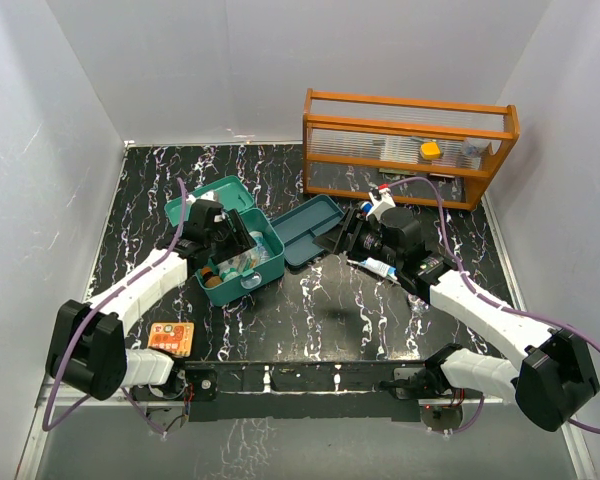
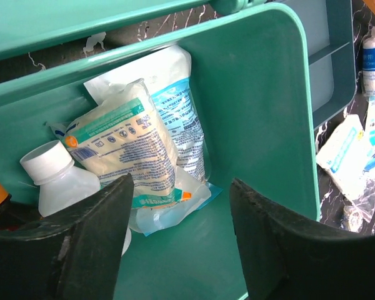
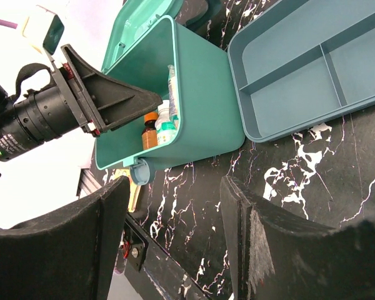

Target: Organize the medicine kit

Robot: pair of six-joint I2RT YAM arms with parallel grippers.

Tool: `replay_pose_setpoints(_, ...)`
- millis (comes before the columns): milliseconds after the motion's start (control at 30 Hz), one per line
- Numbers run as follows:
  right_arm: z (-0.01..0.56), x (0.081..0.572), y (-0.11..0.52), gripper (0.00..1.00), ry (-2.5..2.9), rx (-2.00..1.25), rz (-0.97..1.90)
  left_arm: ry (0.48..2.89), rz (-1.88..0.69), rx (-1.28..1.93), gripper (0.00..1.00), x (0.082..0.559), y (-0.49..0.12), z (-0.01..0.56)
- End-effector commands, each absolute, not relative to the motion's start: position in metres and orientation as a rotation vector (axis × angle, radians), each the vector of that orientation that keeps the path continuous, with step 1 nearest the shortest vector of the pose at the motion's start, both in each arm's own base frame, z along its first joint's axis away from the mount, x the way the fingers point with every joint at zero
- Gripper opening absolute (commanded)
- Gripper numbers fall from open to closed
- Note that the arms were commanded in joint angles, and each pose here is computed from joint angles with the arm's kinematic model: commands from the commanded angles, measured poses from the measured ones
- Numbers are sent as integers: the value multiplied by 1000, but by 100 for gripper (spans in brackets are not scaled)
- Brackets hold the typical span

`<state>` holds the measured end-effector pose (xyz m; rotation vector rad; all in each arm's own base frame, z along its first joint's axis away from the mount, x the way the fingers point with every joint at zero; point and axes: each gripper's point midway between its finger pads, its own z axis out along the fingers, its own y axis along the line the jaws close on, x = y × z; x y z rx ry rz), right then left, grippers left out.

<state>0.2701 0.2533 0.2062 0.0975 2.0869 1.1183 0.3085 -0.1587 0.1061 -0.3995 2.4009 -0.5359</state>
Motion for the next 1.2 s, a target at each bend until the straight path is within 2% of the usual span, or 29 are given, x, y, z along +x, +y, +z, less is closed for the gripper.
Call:
replay_pose_setpoints(0,239,279,256,58,1976,66,1147,2398,-492,-409,66,309,-152,104)
replay_pose_setpoints(133,236,279,255,58,1987,71,1146,2415,-479,-423,78,309,-152,97)
replay_pose_setpoints(267,235,279,255,58,1988,73,1144,2432,-545,-412,80,313,-164,89)
replay_pose_setpoints(333,235,279,255,58,1988,73,1142,2451,-567,-409,77,315,-169,84)
replay_pose_setpoints(567,235,278,251,58,1991,82,1127,2460,-619,-398,48,325,-183,80)
replay_pose_setpoints(700,235,277,248,58,1990,84,1116,2430,-639,-383,37,329,-187,89)
replay_pose_setpoints(900,234,277,246,58,1994,87,1106,2399,-694,-374,34,333,-195,95)
replay_pose_setpoints(1167,234,277,245,58,1994,91,1102,2381,-717,-325,37,339,-202,98)
